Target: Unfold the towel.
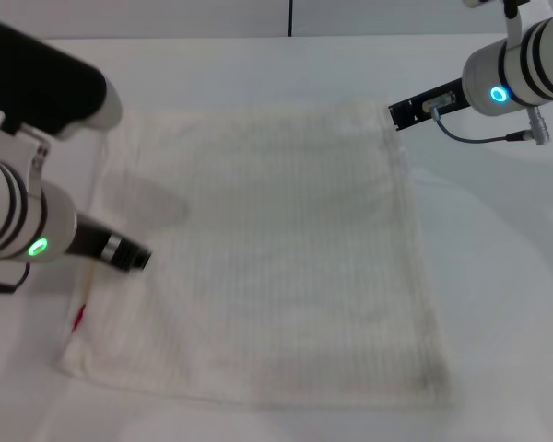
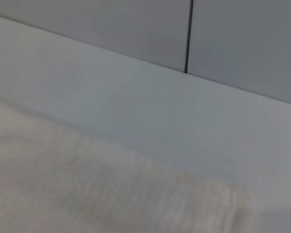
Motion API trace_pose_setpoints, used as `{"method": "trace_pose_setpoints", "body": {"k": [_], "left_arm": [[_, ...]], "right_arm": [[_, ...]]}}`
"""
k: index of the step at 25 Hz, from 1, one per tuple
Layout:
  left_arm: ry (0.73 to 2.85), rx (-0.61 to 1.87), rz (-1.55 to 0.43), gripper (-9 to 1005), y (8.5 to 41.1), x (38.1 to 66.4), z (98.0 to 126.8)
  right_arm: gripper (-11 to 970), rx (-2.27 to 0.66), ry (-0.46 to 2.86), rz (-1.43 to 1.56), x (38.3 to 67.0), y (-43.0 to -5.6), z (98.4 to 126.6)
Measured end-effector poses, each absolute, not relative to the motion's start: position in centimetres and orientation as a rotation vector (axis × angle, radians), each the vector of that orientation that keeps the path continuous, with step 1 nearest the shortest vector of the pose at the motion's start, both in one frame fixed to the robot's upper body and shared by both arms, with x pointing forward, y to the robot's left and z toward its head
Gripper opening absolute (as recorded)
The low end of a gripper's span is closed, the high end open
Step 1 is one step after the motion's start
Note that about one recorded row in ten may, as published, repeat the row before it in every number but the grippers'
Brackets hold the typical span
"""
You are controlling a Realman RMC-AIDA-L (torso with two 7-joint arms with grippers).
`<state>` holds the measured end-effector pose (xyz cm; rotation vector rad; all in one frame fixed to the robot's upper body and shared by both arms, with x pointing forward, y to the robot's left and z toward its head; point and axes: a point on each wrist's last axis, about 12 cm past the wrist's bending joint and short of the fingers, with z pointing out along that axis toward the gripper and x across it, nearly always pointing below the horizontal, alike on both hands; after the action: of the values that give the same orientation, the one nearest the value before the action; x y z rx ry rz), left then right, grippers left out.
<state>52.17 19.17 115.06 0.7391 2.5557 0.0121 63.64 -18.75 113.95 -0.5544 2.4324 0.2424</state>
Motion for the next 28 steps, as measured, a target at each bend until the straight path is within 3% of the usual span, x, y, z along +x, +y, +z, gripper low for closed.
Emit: {"method": "trace_pose_setpoints", "body": {"k": [5,11,15,21,28], "left_arm": [[2.674,0.73,0.051,603,20.2,51.7,113.7],[2.7,0.69,0.06,614,21.3,50.6,114.9],[2.582,0.713,0.042,622,20.5,50.6,117.2],[2.305,0.721,0.07,633,21.2,53.0,120.6],[1.776,0.54,0.203,646,25.4,54.5,119.9]], "right_arm": [[67,-0.548,2.443,0.247,63.6,-19.0,113.8],[72,-0.549,2.443,0.245,63.5,-19.0,113.8],[75,-0.55,2.432,0.24,63.6,-18.9,114.0],[79,-0.597,2.322,0.206,63.3,-19.1,115.0],[84,-0.605,1.871,0.134,58.9,-18.3,115.3]]}}
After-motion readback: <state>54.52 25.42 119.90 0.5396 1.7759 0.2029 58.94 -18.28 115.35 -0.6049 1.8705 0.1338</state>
